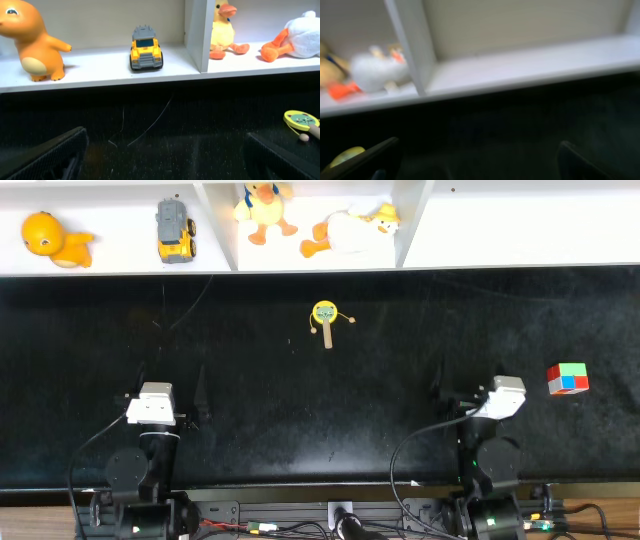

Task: Store Toys

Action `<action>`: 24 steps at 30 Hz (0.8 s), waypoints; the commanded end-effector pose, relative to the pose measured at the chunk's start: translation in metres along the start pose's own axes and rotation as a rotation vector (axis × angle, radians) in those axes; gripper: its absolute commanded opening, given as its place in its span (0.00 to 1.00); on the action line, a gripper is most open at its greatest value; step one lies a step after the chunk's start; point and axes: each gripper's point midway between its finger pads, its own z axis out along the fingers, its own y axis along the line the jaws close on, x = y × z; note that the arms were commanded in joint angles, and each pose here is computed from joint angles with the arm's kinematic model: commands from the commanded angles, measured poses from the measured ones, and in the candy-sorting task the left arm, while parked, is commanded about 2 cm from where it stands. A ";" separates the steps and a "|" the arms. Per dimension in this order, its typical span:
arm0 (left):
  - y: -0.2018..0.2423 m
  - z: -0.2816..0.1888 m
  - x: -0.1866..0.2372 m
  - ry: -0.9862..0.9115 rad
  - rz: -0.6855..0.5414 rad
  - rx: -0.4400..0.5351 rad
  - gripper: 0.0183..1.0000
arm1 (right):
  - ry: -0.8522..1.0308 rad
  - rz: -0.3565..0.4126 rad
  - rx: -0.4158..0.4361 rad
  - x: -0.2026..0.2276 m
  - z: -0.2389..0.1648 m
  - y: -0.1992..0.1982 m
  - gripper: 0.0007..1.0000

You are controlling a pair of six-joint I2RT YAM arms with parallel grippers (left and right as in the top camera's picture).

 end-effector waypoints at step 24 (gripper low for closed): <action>-0.004 -0.001 -0.001 -0.007 0.013 0.022 1.00 | 0.631 0.001 0.075 0.088 0.027 0.187 1.00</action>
